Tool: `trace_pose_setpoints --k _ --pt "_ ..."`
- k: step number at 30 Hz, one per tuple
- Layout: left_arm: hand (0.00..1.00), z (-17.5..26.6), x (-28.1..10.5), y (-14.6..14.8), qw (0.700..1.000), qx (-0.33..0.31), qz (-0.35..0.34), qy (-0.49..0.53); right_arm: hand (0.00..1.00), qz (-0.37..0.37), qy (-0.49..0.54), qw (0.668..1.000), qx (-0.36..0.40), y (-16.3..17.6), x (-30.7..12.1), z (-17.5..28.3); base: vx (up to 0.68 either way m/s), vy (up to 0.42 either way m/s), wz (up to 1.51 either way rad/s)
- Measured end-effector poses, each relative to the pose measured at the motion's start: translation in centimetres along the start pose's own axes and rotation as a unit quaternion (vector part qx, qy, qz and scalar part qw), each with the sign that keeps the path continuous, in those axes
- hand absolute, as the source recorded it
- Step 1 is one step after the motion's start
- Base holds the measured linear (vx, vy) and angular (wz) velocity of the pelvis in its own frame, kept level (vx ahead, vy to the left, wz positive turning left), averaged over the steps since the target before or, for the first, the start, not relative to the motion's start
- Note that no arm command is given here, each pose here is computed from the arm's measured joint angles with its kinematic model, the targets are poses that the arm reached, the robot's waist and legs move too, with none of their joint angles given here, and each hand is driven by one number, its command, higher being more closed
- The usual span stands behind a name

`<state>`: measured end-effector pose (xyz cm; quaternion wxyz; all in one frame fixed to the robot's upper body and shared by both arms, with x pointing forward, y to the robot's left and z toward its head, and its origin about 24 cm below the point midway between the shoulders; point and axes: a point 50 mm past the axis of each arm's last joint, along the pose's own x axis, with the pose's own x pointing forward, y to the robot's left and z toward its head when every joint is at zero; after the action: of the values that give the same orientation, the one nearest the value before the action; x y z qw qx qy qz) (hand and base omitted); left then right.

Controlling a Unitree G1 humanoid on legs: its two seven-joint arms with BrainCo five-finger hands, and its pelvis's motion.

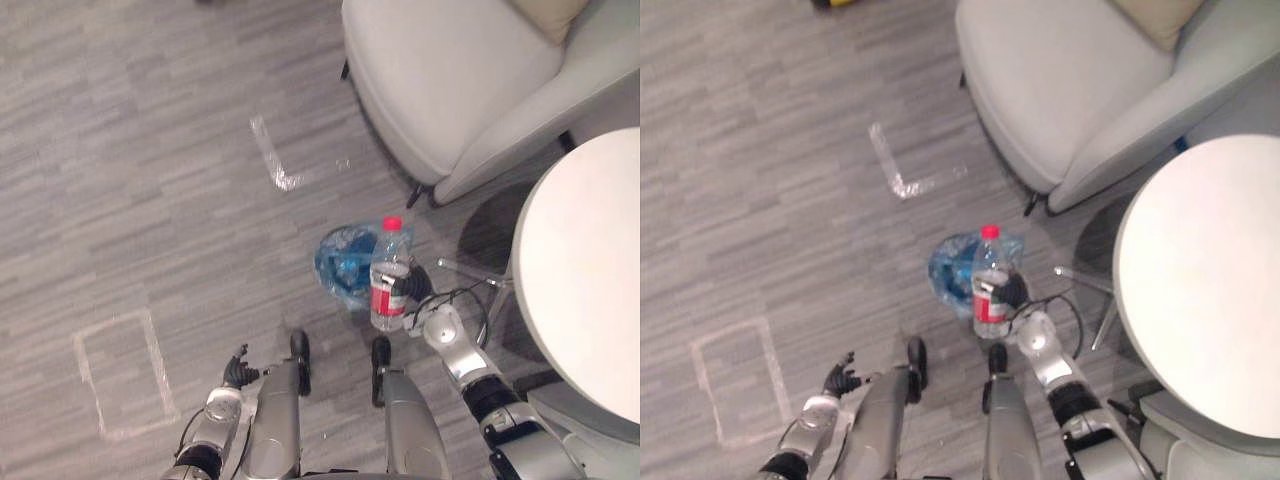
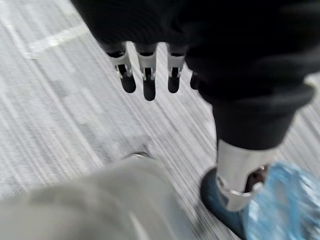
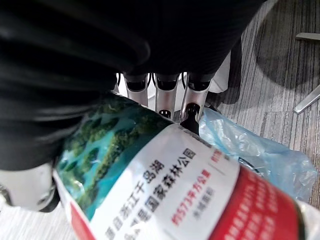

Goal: Gather rubbish on tea table into small bin, then transfer packed bag to large trash can.

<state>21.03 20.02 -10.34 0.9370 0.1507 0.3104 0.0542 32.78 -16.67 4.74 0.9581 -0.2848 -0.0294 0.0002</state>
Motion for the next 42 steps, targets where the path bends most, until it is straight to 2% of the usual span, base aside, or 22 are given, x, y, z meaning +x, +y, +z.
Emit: trace_pose_setpoints --k 7,16,21,22,33,42 --pt "0.0 3.2 0.5 0.9 0.995 -0.053 0.048 -0.063 1.0 -0.081 -0.064 0.995 0.011 -2.5 2.4 4.2 -0.14 -0.02 0.29" --pt "0.0 4.7 0.4 0.2 0.991 -0.083 0.056 -0.093 1.0 -0.171 -0.126 0.977 0.015 -6.7 5.4 9.4 0.02 0.011 0.22" --pt "0.0 9.2 2.1 0.0 0.986 -0.094 0.055 -0.124 1.0 -0.178 -0.129 0.975 0.016 -6.7 6.5 10.8 0.05 0.021 0.06" --pt "0.0 10.2 2.2 0.0 0.984 -0.097 0.053 -0.138 0.0 -0.179 -0.124 0.976 0.017 -6.6 6.8 11.0 0.05 0.03 0.05" --pt "0.0 10.5 2.1 -0.5 0.981 -0.12 0.047 -0.144 0.0 -0.227 -0.077 0.97 0.034 -8.7 7.6 10.2 0.02 0.006 0.01" --pt "0.0 10.5 2.0 -1.1 0.981 -0.118 0.038 -0.15 0.0 -0.229 -0.05 0.972 0.007 -8.0 7.1 8.2 -0.01 -0.004 -0.01"
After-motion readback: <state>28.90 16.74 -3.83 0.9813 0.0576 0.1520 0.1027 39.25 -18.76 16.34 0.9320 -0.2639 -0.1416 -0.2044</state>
